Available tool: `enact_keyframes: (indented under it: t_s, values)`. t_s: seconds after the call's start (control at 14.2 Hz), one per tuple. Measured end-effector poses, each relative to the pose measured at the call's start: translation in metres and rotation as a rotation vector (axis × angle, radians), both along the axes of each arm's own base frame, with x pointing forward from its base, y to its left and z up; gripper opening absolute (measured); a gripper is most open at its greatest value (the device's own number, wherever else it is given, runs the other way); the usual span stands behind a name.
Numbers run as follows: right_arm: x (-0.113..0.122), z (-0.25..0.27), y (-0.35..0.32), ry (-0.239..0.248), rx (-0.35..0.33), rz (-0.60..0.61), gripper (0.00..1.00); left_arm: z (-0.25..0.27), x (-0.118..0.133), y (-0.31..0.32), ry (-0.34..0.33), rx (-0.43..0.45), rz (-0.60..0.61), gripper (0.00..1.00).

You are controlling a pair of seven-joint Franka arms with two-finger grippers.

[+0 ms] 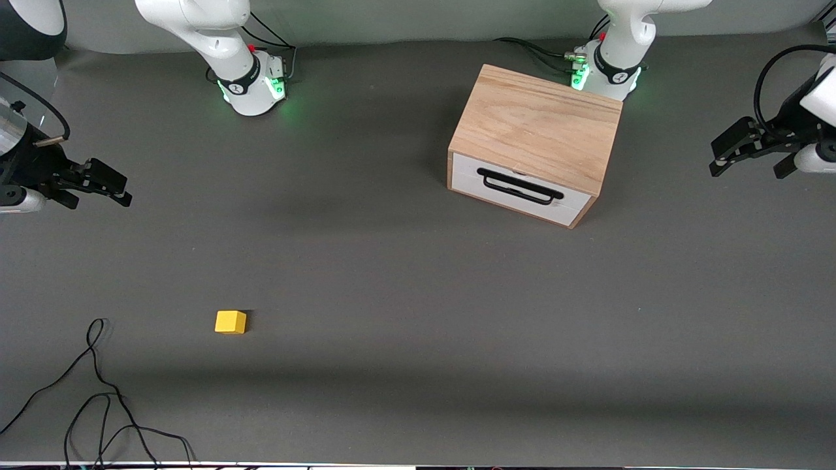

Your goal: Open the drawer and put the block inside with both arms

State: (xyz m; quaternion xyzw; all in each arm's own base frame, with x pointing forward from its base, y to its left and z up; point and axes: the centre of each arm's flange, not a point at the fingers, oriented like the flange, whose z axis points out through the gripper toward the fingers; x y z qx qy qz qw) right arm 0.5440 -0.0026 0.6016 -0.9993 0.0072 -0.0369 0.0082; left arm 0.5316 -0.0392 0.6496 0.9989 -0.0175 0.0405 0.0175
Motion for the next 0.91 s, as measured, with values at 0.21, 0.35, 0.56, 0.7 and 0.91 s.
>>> enact_keyframes:
  t_s: [0.21, 0.35, 0.56, 0.7, 0.91]
  values:
    - [0.001, -0.001, -0.003, 0.000, 0.000, -0.006, 1.00, -0.001, 0.001, 0.000, 0.002, 0.000, 0.001, 1.00]
    - [0.001, -0.001, -0.003, 0.000, 0.000, -0.006, 1.00, -0.001, 0.000, 0.000, 0.002, 0.000, 0.001, 1.00]
    - [0.003, -0.006, -0.004, 0.009, 0.001, -0.006, 1.00, -0.001, 0.000, -0.001, 0.004, 0.000, -0.001, 1.00]
    - [0.007, -0.012, -0.004, 0.015, 0.002, -0.006, 1.00, -0.002, -0.001, -0.001, 0.017, 0.001, -0.003, 1.00]
    - [0.022, -0.025, -0.004, 0.029, 0.006, -0.004, 1.00, -0.003, -0.002, -0.001, 0.028, 0.005, -0.003, 1.00]
